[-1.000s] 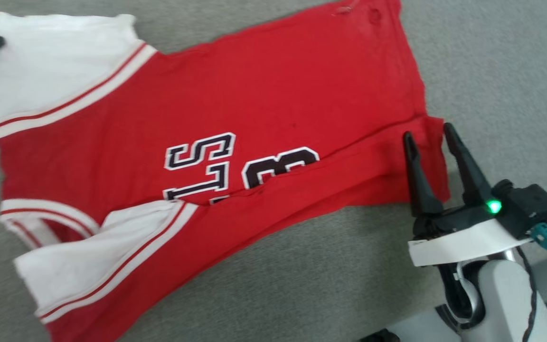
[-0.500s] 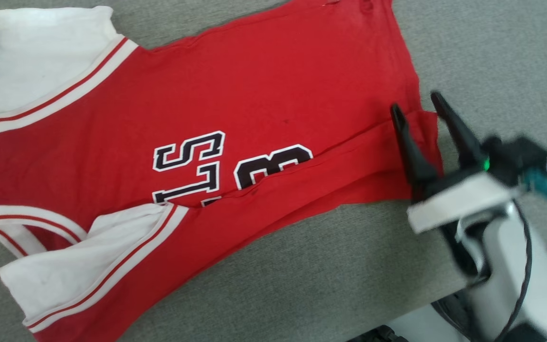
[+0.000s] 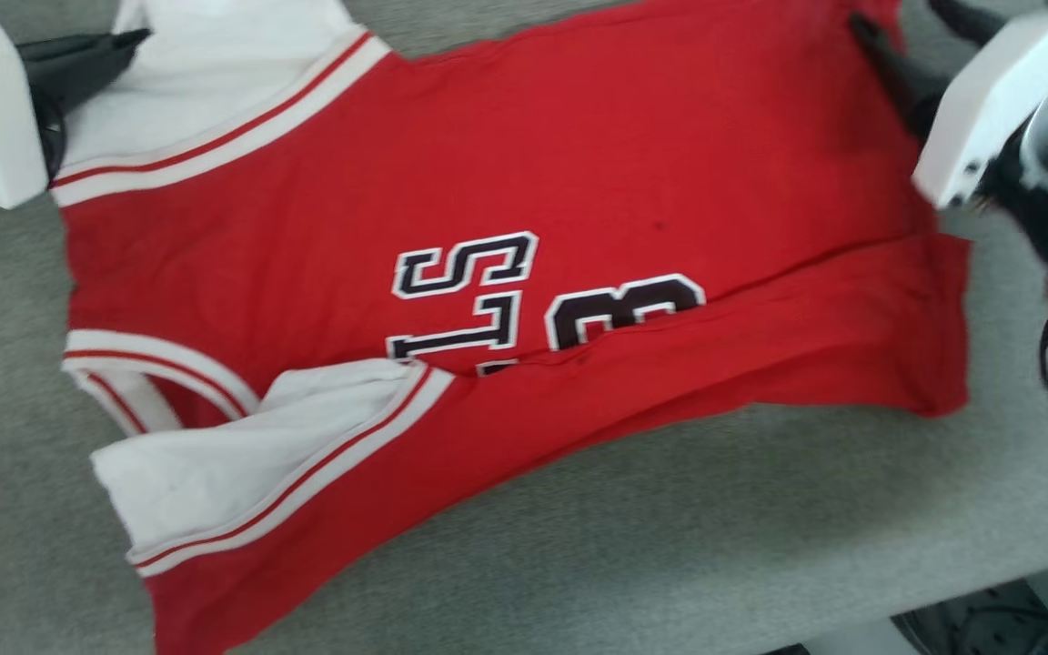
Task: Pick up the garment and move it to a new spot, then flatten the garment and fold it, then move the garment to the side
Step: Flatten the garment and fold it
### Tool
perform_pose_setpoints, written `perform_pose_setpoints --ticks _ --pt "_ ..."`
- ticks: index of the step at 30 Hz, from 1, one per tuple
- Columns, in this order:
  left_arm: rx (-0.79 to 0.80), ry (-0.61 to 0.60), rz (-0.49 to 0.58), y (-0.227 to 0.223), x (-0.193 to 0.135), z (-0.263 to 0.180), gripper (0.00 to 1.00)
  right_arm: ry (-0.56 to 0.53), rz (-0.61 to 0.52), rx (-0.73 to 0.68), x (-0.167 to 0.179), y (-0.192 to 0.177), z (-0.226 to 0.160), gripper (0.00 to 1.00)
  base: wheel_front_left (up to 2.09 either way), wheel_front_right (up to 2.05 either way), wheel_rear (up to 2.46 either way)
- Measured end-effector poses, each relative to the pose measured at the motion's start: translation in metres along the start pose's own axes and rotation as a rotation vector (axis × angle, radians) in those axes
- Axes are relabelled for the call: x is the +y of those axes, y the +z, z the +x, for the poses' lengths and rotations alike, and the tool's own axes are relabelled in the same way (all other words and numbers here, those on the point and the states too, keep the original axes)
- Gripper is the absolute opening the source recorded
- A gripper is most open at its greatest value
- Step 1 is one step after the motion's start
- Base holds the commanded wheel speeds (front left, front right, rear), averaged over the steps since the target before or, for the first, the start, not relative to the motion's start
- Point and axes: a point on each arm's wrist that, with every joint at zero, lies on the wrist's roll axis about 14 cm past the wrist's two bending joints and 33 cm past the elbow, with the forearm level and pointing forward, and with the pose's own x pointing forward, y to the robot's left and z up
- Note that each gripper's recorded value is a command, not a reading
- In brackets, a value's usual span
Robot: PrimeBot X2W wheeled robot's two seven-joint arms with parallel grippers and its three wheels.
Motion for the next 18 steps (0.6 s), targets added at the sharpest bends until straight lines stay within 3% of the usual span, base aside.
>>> perform_pose_setpoints --ticks 7,9,10,11,18 --pt "-0.007 -0.001 -0.002 -0.009 0.0 -0.005 0.0 0.037 0.021 0.121 0.011 -0.003 0.026 1.0 0.0 0.0 0.0" --pt "-0.016 -0.003 -0.001 -0.009 -0.001 -0.007 0.0 0.042 0.023 0.124 0.013 -0.003 0.029 0.41 0.0 0.0 0.0" --pt "-0.02 -0.008 -0.001 -0.009 -0.003 -0.007 0.0 0.044 0.025 0.121 0.014 -0.001 0.03 0.16 0.0 0.0 0.0" --pt "-0.027 -0.012 -0.003 -0.008 -0.005 -0.008 0.0 0.046 0.03 0.116 0.014 0.0 0.03 0.0 0.0 0.0 0.0" --pt "-0.124 -0.077 -0.011 0.012 -0.032 -0.027 0.0 0.052 0.032 0.075 0.017 0.009 0.02 0.0 0.0 0.0 0.0"
